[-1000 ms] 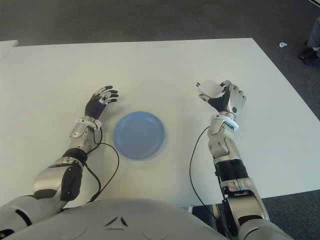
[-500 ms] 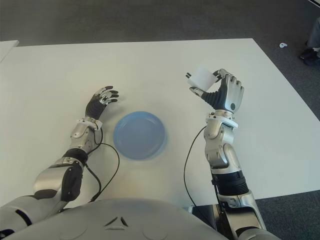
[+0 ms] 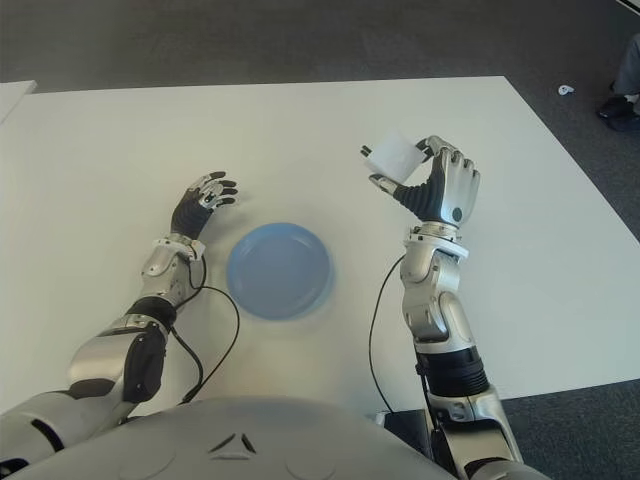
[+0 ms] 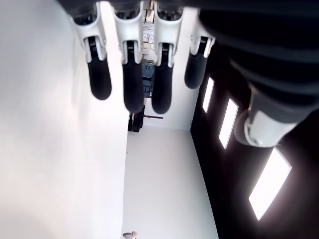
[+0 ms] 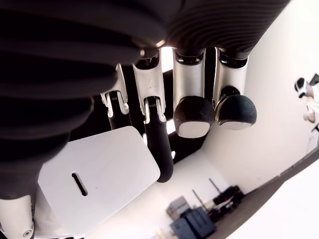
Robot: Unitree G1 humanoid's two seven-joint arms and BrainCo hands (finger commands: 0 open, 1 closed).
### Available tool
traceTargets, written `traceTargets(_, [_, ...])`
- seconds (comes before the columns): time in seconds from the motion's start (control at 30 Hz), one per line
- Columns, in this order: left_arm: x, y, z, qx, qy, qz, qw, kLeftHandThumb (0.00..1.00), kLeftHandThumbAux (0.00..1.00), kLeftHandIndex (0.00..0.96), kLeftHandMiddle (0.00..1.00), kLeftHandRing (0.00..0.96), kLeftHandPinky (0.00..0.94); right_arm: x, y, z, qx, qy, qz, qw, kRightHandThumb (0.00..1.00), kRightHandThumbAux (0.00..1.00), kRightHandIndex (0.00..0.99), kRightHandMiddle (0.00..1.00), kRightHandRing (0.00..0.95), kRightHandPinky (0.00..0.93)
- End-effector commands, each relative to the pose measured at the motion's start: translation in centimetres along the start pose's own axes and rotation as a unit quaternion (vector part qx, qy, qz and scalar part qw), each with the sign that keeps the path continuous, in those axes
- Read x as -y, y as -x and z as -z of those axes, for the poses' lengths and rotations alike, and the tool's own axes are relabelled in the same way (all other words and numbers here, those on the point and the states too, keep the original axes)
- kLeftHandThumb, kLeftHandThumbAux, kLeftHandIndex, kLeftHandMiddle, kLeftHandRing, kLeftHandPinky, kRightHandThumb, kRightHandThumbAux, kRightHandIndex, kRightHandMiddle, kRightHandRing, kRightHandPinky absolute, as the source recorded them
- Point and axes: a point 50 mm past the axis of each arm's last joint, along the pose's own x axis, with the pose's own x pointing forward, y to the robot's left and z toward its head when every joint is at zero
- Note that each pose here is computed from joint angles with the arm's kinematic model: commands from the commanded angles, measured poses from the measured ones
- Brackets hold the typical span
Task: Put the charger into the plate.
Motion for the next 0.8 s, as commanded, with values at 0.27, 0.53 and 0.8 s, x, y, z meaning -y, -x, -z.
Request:
traceTargets(0.27, [0.4,0.6,1.0,-0.017,0.016,0.001,1.0,0.119,0.55,0.251,0.359,0.35,0.34,-3.4,3.5,-3.6,0.051,-0.042,-0.088,0.994,0.858,0.672,0.413,0.543,0.891,0.868])
traceTargets(0.53, [0.6,0.5,1.0,-0.014,0.009,0.004,1.0,0.108,0.557,0.245,0.358,0.347,0.336,-5.9,5.4,-4.8,0.058,-0.06,-0.162,0.983,0.858,0.672,0.413,0.544,0.892,0.866])
traceTargets(0.8, [0.8,0.5,1.0,-0.011,0.011,0.001,1.0,0.1,0.554,0.252,0.359,0.35,0.338,-7.7,7.6,-5.4,0.071,-0.064,-0.217,0.971,0.857,0.675,0.405,0.544,0.871,0.868])
